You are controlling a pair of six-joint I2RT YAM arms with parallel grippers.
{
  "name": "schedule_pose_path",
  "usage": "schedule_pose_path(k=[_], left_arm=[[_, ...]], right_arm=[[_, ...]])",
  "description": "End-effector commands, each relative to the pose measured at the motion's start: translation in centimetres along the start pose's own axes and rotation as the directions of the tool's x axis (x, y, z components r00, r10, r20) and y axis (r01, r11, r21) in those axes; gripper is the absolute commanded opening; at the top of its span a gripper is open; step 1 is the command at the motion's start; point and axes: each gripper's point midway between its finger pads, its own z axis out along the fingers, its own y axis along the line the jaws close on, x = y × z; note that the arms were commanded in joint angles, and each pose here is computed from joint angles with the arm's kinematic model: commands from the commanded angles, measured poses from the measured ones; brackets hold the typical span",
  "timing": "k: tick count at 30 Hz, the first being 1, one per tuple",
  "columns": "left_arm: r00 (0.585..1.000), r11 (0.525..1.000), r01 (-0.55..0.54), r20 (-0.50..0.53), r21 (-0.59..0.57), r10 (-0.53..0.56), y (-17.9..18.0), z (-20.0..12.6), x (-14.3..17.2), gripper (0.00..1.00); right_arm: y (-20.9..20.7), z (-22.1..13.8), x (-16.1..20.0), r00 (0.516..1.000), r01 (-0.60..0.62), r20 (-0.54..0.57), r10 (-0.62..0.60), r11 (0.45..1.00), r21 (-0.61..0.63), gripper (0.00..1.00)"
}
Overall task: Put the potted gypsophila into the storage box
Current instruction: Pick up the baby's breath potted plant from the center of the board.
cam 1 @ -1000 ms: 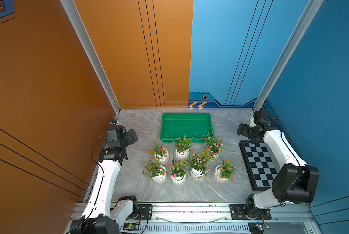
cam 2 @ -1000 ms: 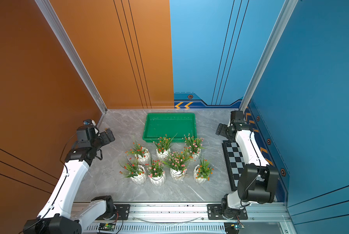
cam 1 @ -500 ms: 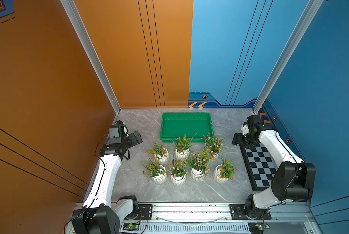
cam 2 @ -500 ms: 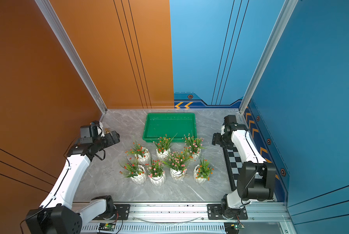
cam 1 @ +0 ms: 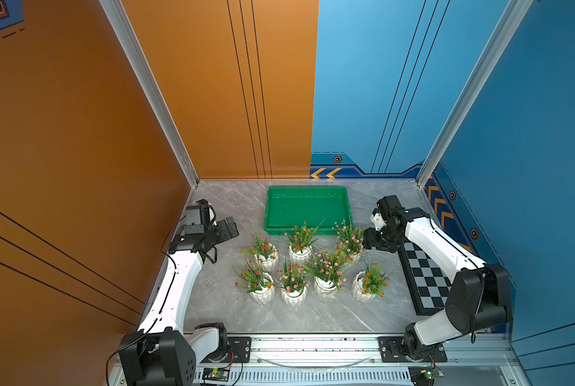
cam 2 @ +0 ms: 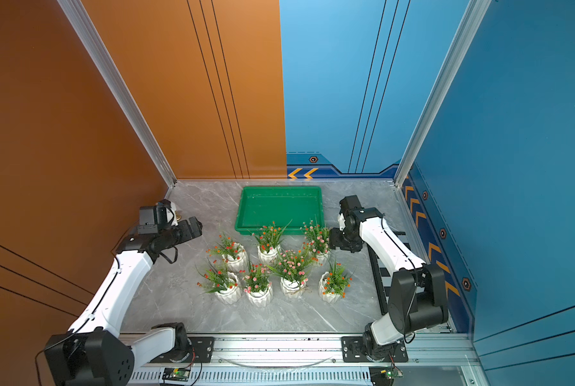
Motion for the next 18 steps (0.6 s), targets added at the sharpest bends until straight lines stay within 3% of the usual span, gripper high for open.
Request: schedule_pose_path(k=[1, 18], left_arm=[[1.000, 1.000, -0.007, -0.019, 0.016, 0.007, -0.6, -0.1, 0.1, 0.98], [0.998, 0.999, -0.041, -0.037, 0.003, 0.041, -1.2, 0.5, 0.9, 0.98]], right_arm=[[0.5, 0.9, 0.0, 1.000, 0.000, -0.006, 0.000, 1.000, 0.021, 0.62], [1.1, 3.2, -0.1, 0.999, 0.044, -0.027, -0.042, 0.996, 0.082, 0.43]])
